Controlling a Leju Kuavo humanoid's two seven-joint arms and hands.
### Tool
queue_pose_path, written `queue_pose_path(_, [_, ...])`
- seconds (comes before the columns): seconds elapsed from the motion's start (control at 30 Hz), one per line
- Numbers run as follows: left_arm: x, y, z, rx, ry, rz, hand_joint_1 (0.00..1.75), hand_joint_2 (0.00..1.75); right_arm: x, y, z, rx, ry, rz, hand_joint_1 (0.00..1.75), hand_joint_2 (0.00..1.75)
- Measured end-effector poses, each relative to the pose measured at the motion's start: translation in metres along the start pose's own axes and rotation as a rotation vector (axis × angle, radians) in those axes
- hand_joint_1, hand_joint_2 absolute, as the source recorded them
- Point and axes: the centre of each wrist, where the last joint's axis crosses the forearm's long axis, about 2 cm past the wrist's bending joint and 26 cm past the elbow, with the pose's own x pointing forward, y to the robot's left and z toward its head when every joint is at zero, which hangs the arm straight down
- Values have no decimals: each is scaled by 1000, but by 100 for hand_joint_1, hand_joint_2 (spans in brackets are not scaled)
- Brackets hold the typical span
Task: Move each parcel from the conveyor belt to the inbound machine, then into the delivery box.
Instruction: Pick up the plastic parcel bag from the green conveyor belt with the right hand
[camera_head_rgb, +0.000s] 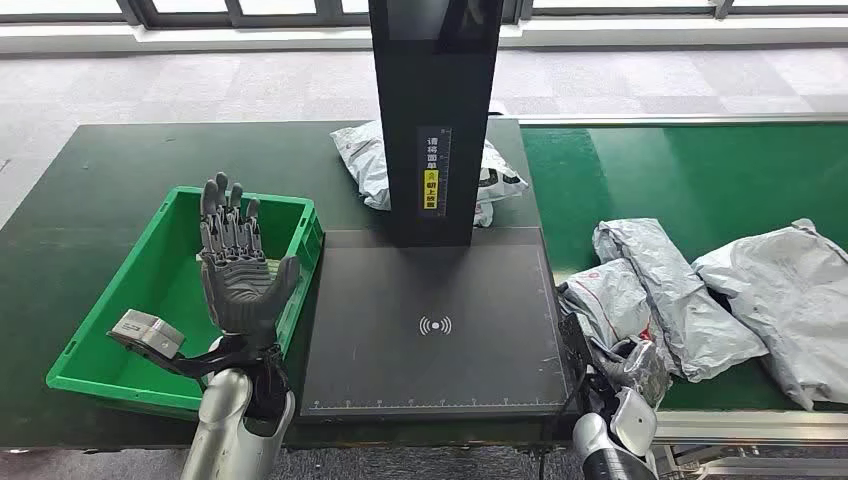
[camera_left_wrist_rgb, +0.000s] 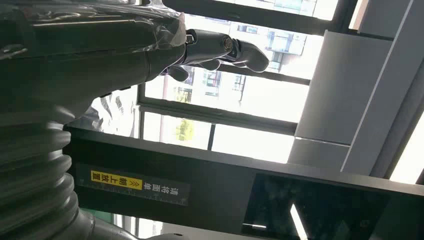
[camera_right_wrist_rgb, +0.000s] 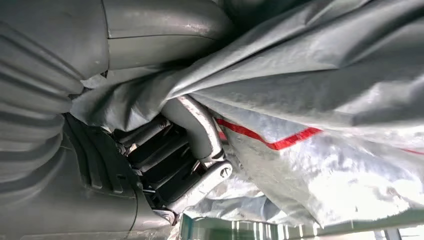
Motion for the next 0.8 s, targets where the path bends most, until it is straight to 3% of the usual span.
queue_pose_path(0.1, [0,0,0,1,-1,-1,0,175,-2,-4,4,-80,-35,-20,175,175])
queue_pose_path(0.2, [0,0,0,3,0,-2,0,175,0,-21,13,-239,-174,-76,175,175])
queue_pose_path(0.3, [-1,0,2,4,2,-4,0,175,7,-57,18,-417,-311,-184,175,175])
queue_pose_path(0.5, [-7,1,5,15,3,-6,0,175,24,-136,22,-755,-453,-341,175,175])
queue_pose_path(0.63, [-11,1,8,16,11,-5,0,175,37,-158,28,-845,-542,-375,175,175])
queue_pose_path(0.77, [-14,1,10,21,22,-2,0,175,53,-164,33,-862,-593,-393,175,175])
queue_pose_path(0.8, [-14,1,11,22,24,-1,0,175,58,-165,35,-861,-606,-394,131,175])
